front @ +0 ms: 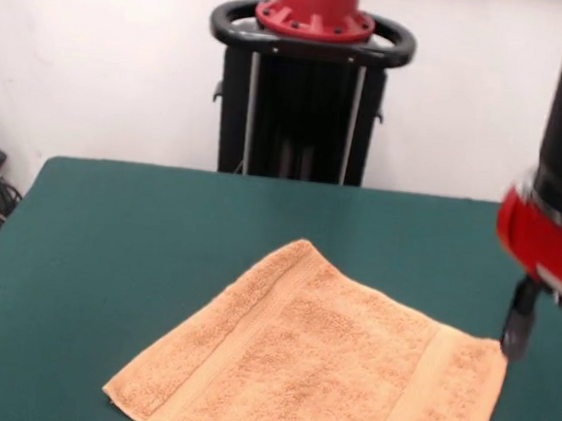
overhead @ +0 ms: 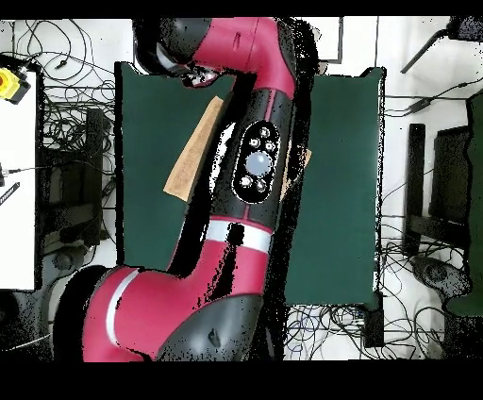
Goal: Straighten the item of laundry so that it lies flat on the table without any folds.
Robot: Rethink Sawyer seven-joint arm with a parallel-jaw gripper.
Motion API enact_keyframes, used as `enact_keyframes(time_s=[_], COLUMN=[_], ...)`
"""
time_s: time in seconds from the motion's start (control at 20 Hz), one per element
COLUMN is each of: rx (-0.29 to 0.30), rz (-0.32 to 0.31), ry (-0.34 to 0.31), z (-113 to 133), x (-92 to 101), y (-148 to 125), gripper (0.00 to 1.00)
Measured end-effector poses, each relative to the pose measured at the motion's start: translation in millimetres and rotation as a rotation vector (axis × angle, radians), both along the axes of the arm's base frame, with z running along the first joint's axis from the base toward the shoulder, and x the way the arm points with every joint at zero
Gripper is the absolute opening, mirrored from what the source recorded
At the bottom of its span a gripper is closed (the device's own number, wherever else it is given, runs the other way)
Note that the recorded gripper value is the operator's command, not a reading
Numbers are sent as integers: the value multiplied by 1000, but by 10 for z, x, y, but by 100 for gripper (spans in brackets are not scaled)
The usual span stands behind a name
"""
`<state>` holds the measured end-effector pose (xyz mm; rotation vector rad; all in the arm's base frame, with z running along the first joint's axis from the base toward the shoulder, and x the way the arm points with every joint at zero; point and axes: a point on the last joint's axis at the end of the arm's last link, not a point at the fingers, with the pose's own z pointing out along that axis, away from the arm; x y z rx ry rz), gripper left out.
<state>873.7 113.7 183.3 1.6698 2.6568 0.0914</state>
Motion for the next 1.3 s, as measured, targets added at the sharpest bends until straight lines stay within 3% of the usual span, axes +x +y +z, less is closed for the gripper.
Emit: enact_keyframes(time_s=[0.35,0.45,0.7,1.0,1.3], rx=[7,22,83,173,277], rz=[47,66,64,43,29], ry=[24,39,55,41,-13], z=[-645,-956,-1227,-1194,-811], x=[36,14,-16,40,191], y=[209,319,465,609,772], gripper=[100,100,100,100,100])
